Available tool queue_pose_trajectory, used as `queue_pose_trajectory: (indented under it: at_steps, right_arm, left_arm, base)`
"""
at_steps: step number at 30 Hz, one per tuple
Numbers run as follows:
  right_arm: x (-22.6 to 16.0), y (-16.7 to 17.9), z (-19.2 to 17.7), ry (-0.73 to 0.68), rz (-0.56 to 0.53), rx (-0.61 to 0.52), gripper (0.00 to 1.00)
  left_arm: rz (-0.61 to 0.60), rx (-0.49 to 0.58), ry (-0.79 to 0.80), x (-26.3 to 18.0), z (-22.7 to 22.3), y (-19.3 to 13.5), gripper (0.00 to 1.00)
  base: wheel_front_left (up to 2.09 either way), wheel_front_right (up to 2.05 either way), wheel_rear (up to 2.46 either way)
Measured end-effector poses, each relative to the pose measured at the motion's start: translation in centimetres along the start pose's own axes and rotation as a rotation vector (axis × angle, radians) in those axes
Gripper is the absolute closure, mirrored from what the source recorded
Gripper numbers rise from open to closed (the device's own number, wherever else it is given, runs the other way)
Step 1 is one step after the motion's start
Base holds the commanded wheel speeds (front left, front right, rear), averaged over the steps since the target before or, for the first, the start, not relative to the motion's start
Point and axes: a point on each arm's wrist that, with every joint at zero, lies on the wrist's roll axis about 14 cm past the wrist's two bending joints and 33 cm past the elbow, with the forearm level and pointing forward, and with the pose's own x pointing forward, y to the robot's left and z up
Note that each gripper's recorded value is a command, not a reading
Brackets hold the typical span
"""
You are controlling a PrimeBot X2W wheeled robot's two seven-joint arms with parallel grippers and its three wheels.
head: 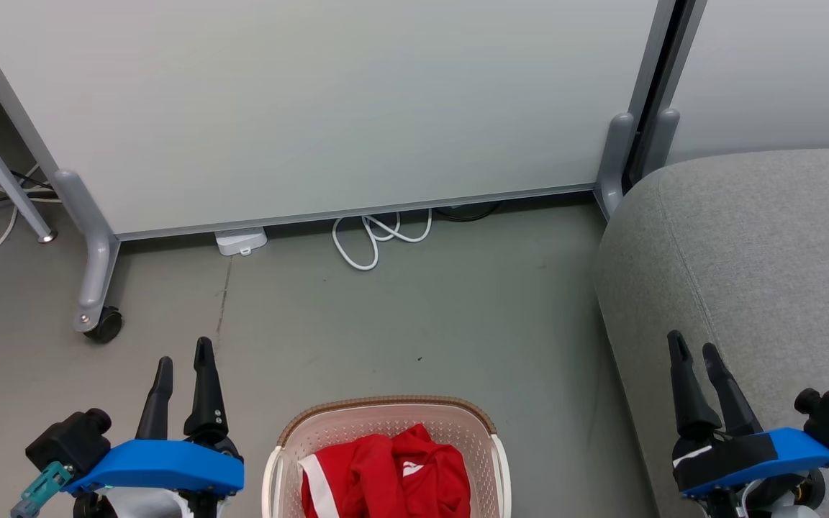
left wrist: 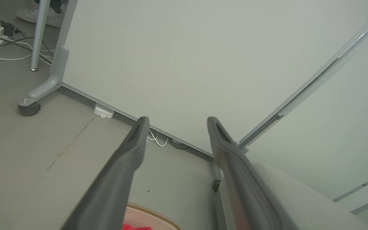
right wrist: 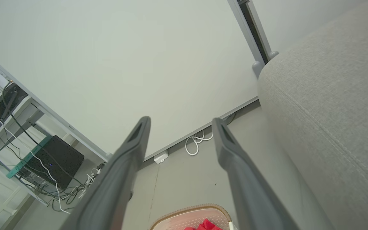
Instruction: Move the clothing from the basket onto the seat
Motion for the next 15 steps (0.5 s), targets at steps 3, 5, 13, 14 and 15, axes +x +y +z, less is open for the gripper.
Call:
queue_pose_trajectory:
  at_steps: [3, 5, 13, 14, 15]
  right_arm:
    - [0.03, 0.19, -0.03, -0.001, 0.008, -0.043, 0.0]
    - [0.04, 0.32, -0.03, -0.003, 0.014, -0.067, 0.0]
    - [0.12, 0.68, -0.04, -0.008, 0.033, -0.171, 0.0]
    - [0.13, 0.72, -0.03, -0.011, 0.035, -0.182, 0.0]
    - [0.14, 0.76, -0.04, -0.012, 0.037, -0.192, 0.0]
  left_arm:
    - [-0.004, 0.044, -0.003, -0.03, 0.04, -0.06, 0.0]
    - [-0.005, 0.072, -0.006, -0.07, 0.07, -0.08, 0.0]
    - [-0.023, 0.181, -0.013, -0.14, -0.01, -0.44, 0.0]
    - [-0.026, 0.195, -0.014, -0.15, -0.02, -0.49, 0.0]
    - [-0.029, 0.206, -0.014, -0.16, -0.03, -0.52, 0.0]
  base:
    - [0.0, 0.0, 0.0]
    - [0.0, 0.0, 0.0]
    - [0.0, 0.0, 0.0]
    - [0.0, 0.0, 0.0]
    - [0.0, 0.0, 0.0]
